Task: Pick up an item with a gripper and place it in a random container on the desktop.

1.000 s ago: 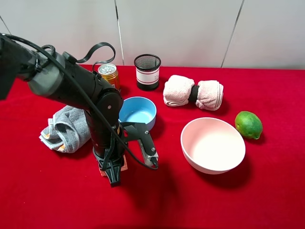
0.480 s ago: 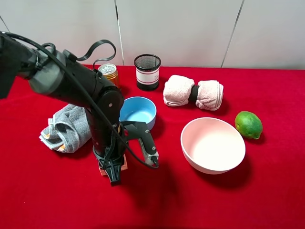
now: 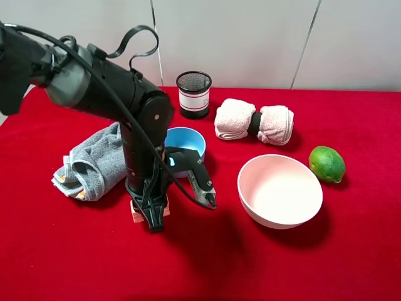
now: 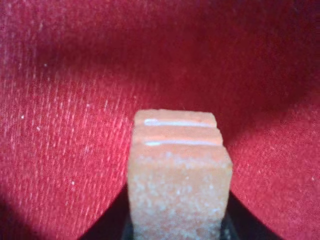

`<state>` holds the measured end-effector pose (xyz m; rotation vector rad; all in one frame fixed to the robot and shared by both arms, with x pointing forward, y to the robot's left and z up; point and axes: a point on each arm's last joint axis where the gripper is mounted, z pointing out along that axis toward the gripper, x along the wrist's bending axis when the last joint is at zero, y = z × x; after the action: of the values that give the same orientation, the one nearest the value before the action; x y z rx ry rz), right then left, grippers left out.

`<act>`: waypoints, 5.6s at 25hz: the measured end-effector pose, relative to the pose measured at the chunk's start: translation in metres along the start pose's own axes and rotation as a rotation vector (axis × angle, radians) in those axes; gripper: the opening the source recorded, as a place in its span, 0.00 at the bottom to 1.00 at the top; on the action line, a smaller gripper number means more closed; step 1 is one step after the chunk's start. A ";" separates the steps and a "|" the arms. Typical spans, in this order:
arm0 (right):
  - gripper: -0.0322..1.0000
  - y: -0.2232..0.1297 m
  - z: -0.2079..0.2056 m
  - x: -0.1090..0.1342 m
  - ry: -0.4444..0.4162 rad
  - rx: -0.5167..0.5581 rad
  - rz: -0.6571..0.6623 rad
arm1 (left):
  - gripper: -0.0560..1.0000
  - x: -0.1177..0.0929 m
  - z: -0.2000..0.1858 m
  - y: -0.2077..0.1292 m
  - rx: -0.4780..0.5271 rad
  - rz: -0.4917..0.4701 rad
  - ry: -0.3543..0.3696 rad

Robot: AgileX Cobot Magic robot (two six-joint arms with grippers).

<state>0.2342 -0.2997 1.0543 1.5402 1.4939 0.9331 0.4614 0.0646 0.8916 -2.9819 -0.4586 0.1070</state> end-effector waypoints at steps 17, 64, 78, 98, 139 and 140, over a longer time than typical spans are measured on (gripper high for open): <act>0.70 0.000 0.000 0.000 0.000 0.000 0.000 | 0.30 0.001 -0.040 0.008 0.082 -0.034 -0.076; 0.70 0.000 0.000 0.000 0.000 0.000 0.000 | 0.29 0.078 -0.087 0.054 -0.057 -0.167 0.076; 0.70 0.000 0.000 0.000 0.000 0.000 0.000 | 0.29 0.102 -0.066 0.062 -0.114 -0.197 0.076; 0.70 0.000 0.000 0.000 0.000 0.000 0.000 | 0.96 0.104 -0.066 0.063 -0.128 -0.203 0.103; 0.70 0.000 0.000 0.000 0.000 0.000 0.000 | 0.99 0.075 -0.181 0.015 -0.290 -0.310 0.146; 0.70 0.000 0.000 0.000 0.000 0.000 0.000 | 0.99 0.072 -0.187 0.012 -0.307 -0.311 0.147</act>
<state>0.2342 -0.2997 1.0543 1.5402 1.4939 0.9331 0.5501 0.0543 1.0715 -3.1283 -0.9917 -0.2308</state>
